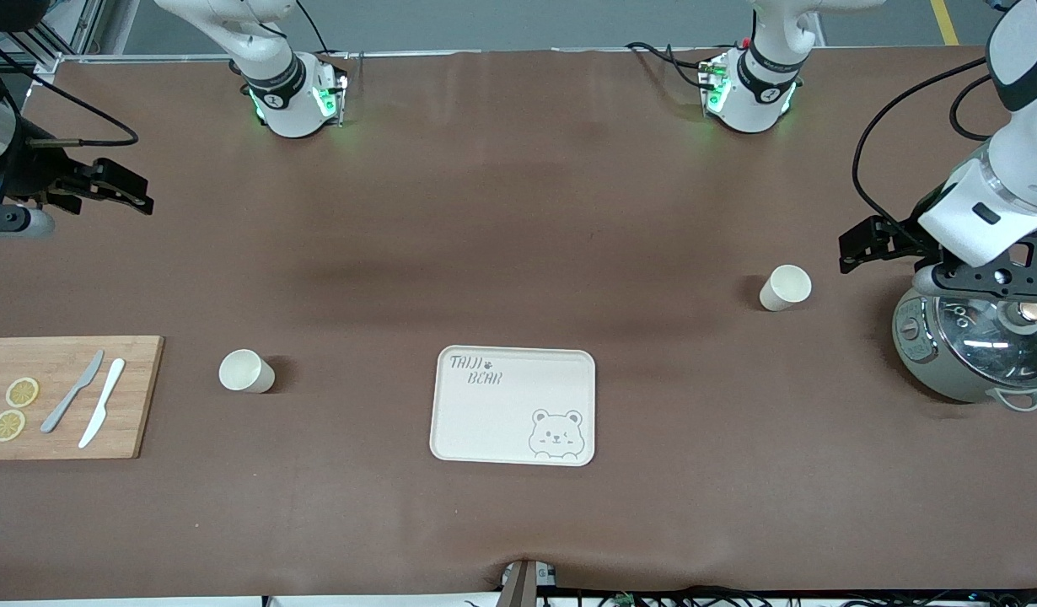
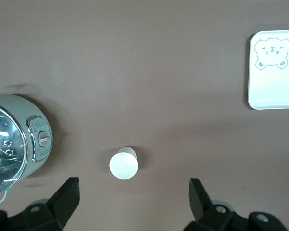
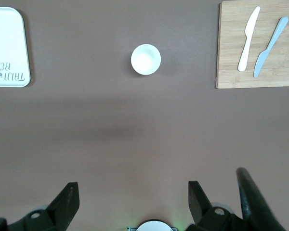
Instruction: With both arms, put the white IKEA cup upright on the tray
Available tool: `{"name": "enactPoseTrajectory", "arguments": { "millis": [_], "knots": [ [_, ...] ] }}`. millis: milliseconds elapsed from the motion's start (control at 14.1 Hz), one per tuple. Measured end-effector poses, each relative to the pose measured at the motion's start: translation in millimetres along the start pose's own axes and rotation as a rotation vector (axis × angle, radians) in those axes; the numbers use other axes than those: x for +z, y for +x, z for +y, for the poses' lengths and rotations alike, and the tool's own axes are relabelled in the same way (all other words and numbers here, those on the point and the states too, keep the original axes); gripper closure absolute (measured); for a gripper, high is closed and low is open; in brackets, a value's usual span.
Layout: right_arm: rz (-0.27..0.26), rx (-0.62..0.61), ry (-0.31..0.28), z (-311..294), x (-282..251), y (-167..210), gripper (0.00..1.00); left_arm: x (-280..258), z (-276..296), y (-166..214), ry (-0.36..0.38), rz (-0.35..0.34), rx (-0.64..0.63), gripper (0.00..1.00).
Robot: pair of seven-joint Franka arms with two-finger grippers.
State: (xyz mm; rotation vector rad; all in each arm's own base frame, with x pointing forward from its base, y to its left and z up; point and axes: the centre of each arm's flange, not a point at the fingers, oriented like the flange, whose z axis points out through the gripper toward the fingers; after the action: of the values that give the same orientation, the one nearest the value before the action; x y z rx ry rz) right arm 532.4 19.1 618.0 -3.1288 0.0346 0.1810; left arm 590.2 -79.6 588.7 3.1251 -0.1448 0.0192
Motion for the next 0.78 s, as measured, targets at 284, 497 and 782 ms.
{"name": "enactPoseTrajectory", "arguments": {
  "millis": [284, 497, 782],
  "knots": [
    [-0.001, 0.0, 0.0, 0.0, 0.1, -0.1, 0.0, 0.0, -0.9, 0.1, 0.0, 0.0, -0.002, 0.0],
    [0.001, 0.0, 0.0, -0.1, -0.8, -0.1, 0.0, -0.1, -0.5, 0.3, 0.001, 0.002, -0.001, 0.0],
    [0.008, 0.004, 0.001, 2.1, -4.1, -0.2, 0.0, 1.4, 1.3, 1.2, 0.003, 0.004, 0.003, 0.0]
  ]
}}
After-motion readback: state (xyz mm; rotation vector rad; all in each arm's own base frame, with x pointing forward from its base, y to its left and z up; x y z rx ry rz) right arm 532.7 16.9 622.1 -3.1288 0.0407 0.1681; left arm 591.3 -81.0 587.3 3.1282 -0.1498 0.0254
